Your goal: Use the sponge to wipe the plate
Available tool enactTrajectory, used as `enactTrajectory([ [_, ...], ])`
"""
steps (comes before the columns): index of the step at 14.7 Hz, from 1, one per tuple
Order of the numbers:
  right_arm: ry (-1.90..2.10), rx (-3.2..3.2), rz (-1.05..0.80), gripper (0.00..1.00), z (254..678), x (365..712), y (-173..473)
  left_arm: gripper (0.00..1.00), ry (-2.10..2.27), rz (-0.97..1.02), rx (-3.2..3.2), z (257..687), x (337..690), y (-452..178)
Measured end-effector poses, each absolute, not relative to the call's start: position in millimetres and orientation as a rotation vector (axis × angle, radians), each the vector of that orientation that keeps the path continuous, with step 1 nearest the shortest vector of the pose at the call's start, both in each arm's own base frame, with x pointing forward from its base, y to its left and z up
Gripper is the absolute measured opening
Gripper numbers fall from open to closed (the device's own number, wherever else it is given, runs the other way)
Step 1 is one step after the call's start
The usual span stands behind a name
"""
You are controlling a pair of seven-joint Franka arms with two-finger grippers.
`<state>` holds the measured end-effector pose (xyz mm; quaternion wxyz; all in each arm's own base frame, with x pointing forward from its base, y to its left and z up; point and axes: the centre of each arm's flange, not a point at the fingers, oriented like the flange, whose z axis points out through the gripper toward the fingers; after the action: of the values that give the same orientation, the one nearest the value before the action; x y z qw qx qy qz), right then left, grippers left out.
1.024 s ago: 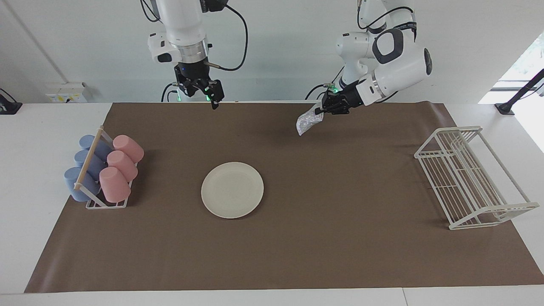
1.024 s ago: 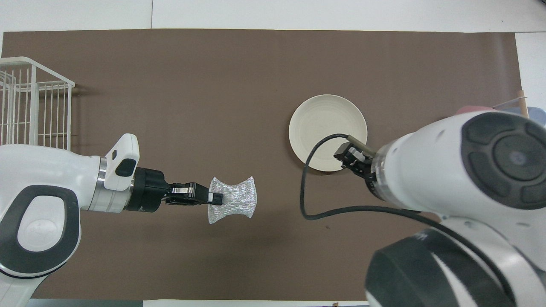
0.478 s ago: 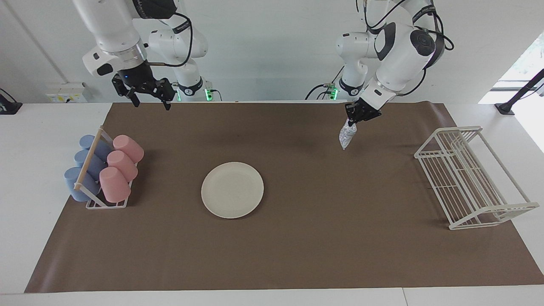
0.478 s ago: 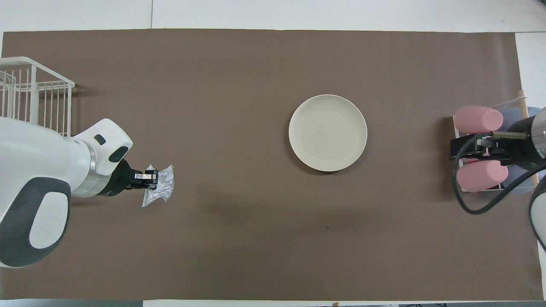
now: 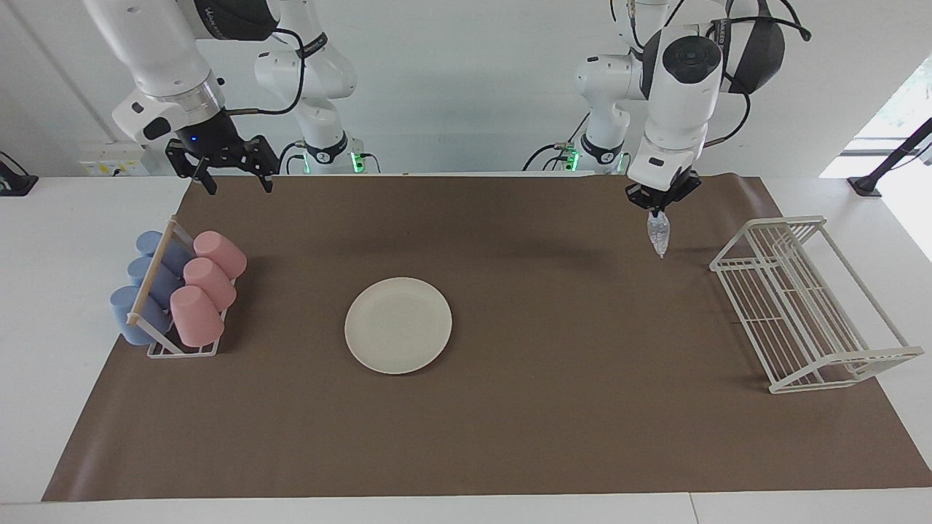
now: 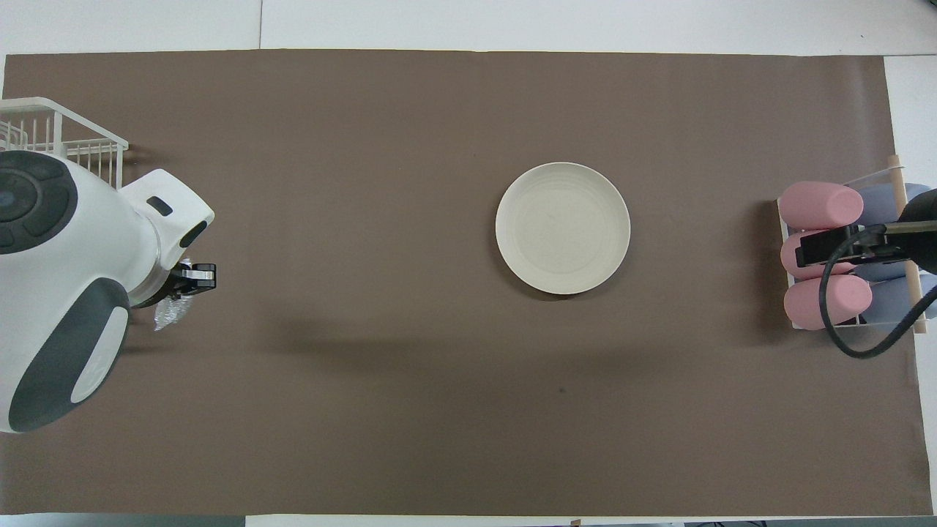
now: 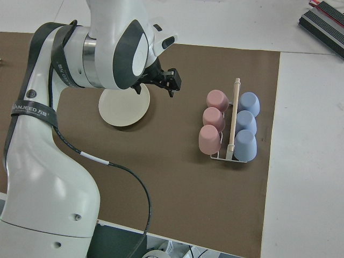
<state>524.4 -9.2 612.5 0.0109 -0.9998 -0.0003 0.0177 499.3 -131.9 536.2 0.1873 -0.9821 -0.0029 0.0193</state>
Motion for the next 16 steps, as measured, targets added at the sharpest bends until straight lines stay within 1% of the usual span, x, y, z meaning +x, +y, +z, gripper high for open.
enactTrajectory([
  [3,0.017,-3.112,0.097,1.0,616.9,533.6,-29.0,0.04,0.051,-0.008,-2.52,532.4,526.9,-119.8],
  [7,0.01,-3.109,0.134,1.0,619.3,529.3,-28.8,0.04,0.107,-0.059,-2.246,506.3,562.0,-101.0],
  [11,0.031,-3.106,0.149,1.0,617.3,526.5,-36.1,0.04,0.105,-0.072,-2.112,489.5,586.7,-65.6],
  [13,0.031,-3.106,0.149,1.0,617.3,526.2,-36.0,0.04,0.058,-0.089,-2.053,464.8,597.7,-55.8],
  [16,0.032,-3.106,0.149,1.0,617.2,526.2,-36.5,0.04,-0.022,-0.086,-2.002,412.0,612.9,-50.9],
])
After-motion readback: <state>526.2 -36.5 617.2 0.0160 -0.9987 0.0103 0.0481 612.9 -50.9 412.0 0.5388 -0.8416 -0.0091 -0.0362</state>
